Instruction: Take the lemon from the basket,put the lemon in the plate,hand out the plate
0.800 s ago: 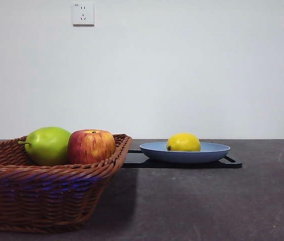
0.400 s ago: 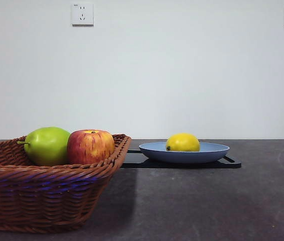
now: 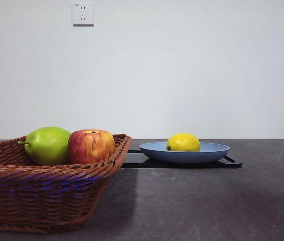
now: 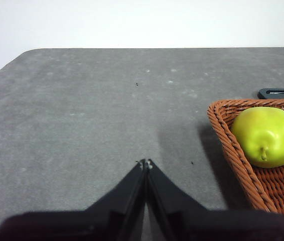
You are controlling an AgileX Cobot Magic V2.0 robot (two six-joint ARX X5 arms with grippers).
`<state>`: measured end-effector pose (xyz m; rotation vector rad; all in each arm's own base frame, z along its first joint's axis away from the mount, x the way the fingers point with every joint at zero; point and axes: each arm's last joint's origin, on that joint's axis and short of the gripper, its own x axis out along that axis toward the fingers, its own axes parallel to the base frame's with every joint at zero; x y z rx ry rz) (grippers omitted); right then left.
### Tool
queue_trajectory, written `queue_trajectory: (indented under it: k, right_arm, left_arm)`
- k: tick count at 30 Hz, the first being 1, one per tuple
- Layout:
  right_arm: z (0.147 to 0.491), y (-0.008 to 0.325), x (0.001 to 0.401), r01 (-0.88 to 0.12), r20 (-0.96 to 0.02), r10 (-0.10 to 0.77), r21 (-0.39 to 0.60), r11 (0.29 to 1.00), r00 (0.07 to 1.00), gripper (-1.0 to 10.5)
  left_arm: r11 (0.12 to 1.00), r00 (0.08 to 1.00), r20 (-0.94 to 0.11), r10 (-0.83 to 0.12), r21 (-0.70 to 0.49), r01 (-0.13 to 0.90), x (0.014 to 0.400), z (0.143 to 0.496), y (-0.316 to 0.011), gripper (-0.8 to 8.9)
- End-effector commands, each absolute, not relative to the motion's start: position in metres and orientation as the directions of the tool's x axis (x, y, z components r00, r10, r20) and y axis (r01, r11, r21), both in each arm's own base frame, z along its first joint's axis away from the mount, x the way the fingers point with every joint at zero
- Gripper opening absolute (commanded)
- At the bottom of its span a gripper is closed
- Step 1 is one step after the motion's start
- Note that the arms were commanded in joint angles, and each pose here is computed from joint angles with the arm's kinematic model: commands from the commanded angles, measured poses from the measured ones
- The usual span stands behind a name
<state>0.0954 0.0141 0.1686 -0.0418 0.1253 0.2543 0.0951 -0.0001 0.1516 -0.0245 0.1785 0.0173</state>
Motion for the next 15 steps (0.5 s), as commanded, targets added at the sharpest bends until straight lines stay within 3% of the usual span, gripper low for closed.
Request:
queue_trajectory:
  k: [1,13,15]
  right_arm:
    - [0.162,0.014,0.095,-0.257,-0.117,0.251,-0.035,0.966,0.961,0.0]
    - [0.152,0.013,0.095,-0.246,-0.143,0.239,-0.031,0.969,0.96,0.0]
    - [0.15,0.013,0.095,-0.243,-0.156,0.241,0.005,0.97,0.958,0.0]
  left_arm:
    - [0.999,0.983,-0.183,0.017,-0.029,-0.023,0.095,0.149,0.0,0.08]
    - [0.999,0.983,-0.182,0.017,-0.029,-0.022,0.095,0.149,0.0,0.08]
    - [0.999,0.983,-0.182,0.017,-0.029,-0.022,0.095,0.149,0.0,0.08]
